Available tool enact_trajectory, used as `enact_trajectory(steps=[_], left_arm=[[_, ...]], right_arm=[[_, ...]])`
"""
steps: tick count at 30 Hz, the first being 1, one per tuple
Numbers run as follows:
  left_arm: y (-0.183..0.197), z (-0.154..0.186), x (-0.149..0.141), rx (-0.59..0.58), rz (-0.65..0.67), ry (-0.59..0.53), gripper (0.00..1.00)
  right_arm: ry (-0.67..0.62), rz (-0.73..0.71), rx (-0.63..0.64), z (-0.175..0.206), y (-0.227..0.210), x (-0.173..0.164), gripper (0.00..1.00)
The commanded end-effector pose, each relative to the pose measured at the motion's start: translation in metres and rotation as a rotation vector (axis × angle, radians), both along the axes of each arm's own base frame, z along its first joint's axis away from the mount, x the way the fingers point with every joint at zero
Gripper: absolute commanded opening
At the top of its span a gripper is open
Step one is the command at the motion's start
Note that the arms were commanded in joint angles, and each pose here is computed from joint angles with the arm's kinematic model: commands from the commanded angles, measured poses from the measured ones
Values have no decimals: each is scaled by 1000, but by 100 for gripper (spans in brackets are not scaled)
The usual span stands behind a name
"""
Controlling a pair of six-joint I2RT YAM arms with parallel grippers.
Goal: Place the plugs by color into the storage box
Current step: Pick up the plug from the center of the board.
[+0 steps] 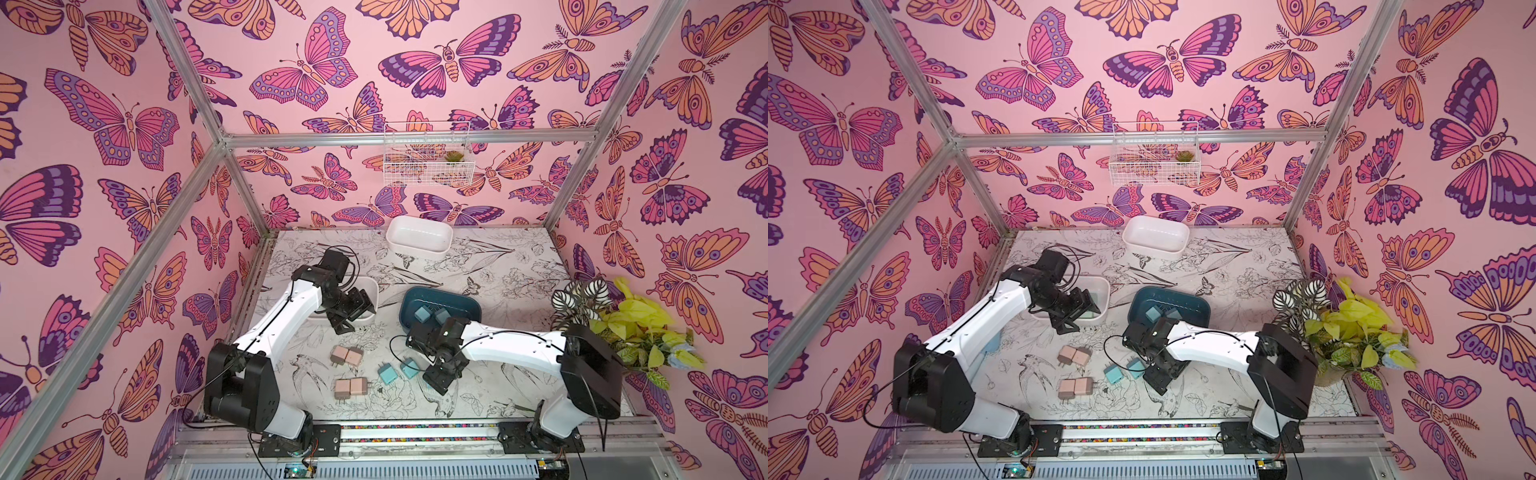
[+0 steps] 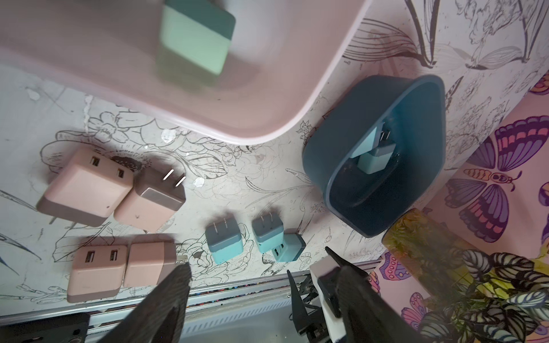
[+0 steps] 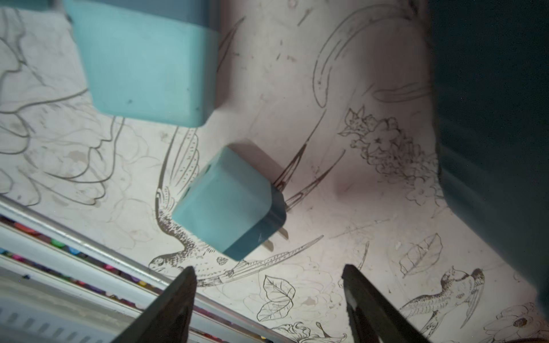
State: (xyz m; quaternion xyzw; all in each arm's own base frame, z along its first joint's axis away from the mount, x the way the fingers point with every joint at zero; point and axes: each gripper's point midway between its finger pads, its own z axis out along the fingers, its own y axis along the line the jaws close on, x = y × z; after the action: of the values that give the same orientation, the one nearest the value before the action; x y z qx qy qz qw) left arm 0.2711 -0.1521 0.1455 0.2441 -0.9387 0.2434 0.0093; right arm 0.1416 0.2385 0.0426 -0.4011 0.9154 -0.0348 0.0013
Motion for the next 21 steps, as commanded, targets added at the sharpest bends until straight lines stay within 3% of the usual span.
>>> enact_trajectory(steps=[1,12,21], left_arm=[[9,9,-1,-29,40,-28,80],[12,12,1,-47,49,-35,80],[12,13,2,-49,43,-38,80]], right_arm=[[-4,61,39,-5,18,4,78],[-24,91,16,-29,30,16,72],[-3,72,40,-35,34,12,53]])
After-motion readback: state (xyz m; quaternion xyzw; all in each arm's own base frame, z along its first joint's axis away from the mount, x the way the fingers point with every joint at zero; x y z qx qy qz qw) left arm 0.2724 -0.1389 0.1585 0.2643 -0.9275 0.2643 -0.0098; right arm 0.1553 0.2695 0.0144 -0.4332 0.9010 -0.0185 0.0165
